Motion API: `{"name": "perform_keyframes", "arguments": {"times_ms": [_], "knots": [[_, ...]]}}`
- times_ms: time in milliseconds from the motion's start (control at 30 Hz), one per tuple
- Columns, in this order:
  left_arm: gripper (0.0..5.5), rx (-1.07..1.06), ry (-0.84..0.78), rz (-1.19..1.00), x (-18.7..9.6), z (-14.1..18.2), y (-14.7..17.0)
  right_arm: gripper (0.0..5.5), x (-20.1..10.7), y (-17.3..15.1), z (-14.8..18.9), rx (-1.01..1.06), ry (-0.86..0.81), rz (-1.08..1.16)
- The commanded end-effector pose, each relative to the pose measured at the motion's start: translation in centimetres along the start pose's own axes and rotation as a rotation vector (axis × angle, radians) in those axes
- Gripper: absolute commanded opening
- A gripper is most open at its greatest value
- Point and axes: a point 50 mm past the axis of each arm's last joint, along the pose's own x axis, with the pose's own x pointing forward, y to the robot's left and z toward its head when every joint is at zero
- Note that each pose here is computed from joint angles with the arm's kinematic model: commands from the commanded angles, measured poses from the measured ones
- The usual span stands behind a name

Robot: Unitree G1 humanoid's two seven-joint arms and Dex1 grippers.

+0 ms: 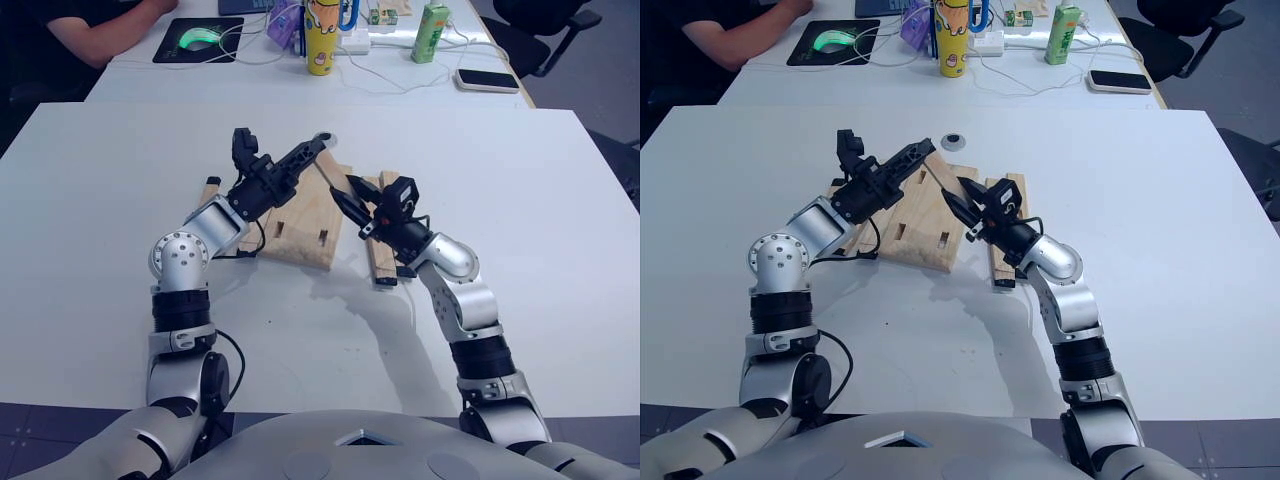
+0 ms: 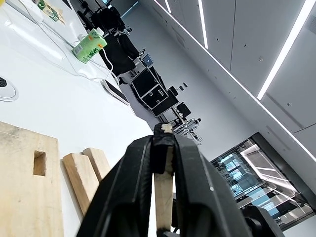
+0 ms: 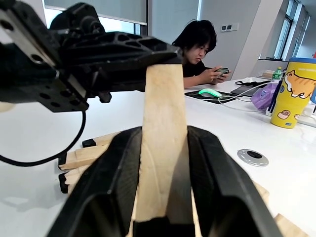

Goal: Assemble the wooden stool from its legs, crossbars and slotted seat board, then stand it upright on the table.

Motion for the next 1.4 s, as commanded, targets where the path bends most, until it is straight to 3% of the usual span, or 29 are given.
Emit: {"name": "perform_keyframes", "arguments": {"times_ms": [33,200,433,900,1133,1400], "knots": [[0.47,0.028,-0.029,0.011,0.0,0.6,0.2,1.88,0.2,0.0,-0.1,-0.019,0.028,0.031],[0.47,0.115,-0.201,0.1,-1.0,2.9,1.0,2.07,-0.6,-0.8,-1.2,-0.068,0.095,-0.025],[0.47,0.447,-0.344,0.324,-3.6,4.7,2.5,2.07,-2.3,-2.8,-2.5,-0.069,0.147,-0.167],[0.47,0.532,-0.285,0.561,-5.5,2.3,7.4,2.07,-1.5,-2.3,-2.6,-0.055,0.127,-0.148],[0.47,0.556,-0.282,0.603,-5.8,2.5,8.0,2.07,-1.3,-2.2,-2.5,-0.054,0.128,-0.14],[0.47,0.727,-0.121,0.603,-4.4,0.0,7.9,2.07,-1.2,-1.7,-2.6,-0.074,0.147,-0.123]]}}
